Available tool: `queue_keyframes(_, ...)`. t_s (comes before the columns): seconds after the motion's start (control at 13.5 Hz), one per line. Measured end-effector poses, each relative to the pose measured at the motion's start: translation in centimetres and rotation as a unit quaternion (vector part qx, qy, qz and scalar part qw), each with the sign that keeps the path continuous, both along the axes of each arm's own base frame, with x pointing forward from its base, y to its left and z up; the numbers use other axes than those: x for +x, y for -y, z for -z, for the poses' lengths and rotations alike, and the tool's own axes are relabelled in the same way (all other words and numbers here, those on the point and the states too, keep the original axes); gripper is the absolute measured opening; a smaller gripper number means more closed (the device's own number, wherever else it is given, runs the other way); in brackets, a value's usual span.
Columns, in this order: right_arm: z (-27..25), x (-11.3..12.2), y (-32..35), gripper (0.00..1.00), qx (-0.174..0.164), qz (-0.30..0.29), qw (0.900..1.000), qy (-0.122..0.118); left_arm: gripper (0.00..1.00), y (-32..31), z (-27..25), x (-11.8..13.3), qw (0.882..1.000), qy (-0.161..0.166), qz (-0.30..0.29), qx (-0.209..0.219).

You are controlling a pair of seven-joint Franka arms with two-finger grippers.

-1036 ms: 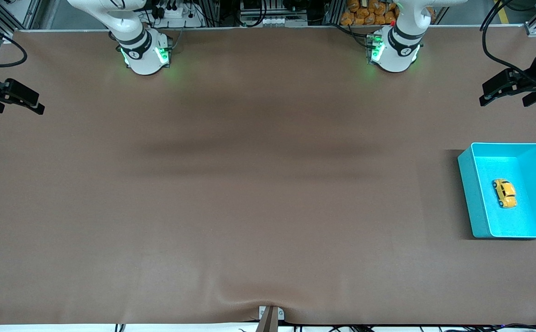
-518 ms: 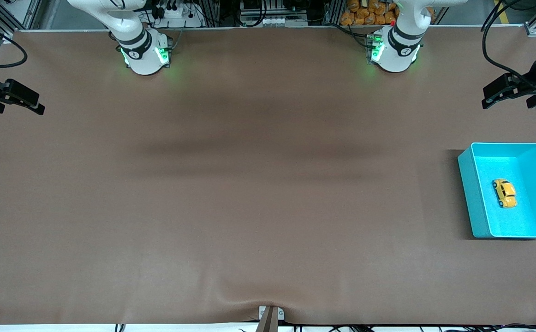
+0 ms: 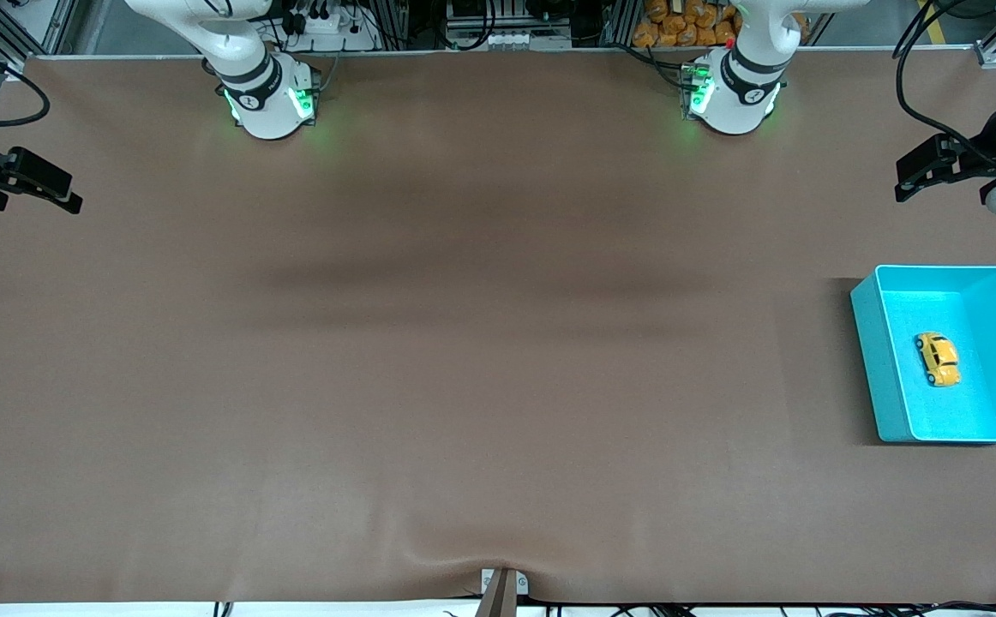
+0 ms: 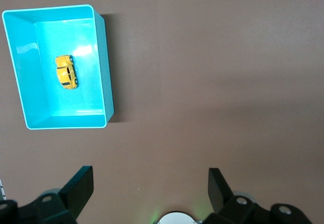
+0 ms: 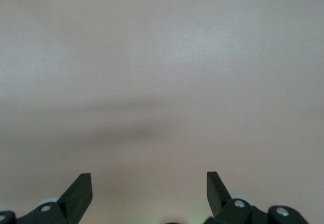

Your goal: Wind and store yellow beetle car

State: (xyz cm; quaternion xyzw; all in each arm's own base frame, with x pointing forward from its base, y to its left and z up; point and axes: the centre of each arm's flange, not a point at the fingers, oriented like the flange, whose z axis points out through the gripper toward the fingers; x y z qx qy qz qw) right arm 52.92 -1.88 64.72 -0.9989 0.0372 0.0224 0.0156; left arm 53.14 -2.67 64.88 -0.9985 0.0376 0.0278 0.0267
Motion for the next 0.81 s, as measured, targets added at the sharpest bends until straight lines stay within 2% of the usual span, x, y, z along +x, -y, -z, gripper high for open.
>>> queue_keyframes(0.81,0.0,0.02,-0.82,1.0,-0.001,-0.007,1.0,0.0,1.0,-0.06,-0.16,0.01,1.0,0.001,-0.002,-0.01)
